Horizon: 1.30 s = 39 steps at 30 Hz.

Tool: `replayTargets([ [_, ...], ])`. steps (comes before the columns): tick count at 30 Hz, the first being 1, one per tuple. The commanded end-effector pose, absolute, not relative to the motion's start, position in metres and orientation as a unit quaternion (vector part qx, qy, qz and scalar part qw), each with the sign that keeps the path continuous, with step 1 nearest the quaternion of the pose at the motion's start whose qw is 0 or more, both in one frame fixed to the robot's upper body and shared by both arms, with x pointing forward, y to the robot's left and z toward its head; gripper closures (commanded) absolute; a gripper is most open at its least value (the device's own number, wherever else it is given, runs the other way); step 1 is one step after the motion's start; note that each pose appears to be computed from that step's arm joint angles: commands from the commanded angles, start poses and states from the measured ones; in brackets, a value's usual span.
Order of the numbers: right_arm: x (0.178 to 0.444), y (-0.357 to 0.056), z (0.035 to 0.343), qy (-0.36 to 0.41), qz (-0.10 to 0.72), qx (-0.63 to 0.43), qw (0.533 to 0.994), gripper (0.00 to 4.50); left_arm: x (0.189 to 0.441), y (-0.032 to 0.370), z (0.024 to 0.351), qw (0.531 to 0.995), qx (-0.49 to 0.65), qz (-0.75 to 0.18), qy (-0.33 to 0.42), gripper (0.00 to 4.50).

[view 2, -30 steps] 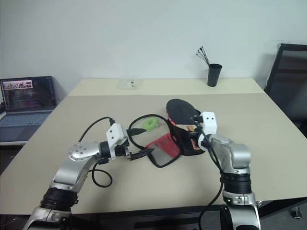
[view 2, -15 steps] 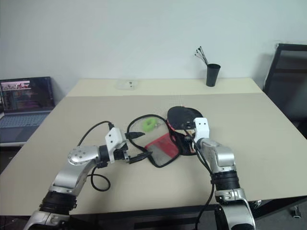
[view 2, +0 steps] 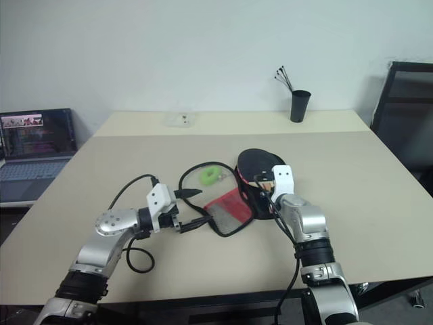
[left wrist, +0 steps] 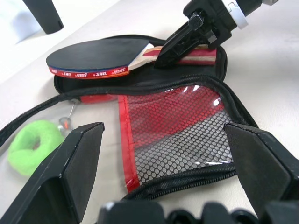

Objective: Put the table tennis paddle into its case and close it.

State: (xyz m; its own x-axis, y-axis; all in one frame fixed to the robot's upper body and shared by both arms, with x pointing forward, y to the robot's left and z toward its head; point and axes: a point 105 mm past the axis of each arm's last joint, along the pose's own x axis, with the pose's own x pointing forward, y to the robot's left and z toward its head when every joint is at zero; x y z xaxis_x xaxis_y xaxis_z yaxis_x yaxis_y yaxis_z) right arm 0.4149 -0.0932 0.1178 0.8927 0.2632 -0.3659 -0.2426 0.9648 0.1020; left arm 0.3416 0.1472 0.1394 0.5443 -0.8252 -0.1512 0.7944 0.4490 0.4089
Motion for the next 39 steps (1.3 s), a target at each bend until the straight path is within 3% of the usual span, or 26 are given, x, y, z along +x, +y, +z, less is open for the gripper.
replayTargets([
  [1,0.416,-0.096,0.133,0.166,0.114,0.041,0.979,3.41,0.342,0.146,0.149,0.846,0.232,-0.477,-0.057,0.0],
  [11,0.414,-0.096,0.135,0.161,0.102,0.036,0.981,0.27,0.341,0.147,0.15,0.848,0.232,-0.474,-0.057,0.0],
  [15,0.407,-0.089,0.149,0.138,0.13,0.036,0.981,0.27,0.341,0.153,0.152,0.855,0.23,-0.462,-0.054,0.0],
  [19,0.387,-0.077,0.171,0.111,0.209,0.044,0.971,0.27,0.34,0.171,0.147,0.871,0.22,-0.437,-0.031,0.0],
  [25,0.358,-0.093,0.191,0.087,0.292,-0.012,0.952,0.27,0.34,0.196,0.137,0.887,0.22,-0.406,0.004,0.0],
  [30,0.317,-0.102,0.208,0.088,0.422,-0.086,0.898,0.24,0.341,0.211,0.126,0.893,0.226,-0.387,0.039,1.18],
  [39,0.304,-0.121,0.214,0.1,0.455,-0.134,0.875,0.24,0.352,0.21,0.107,0.903,0.198,-0.375,0.072,4.41],
])
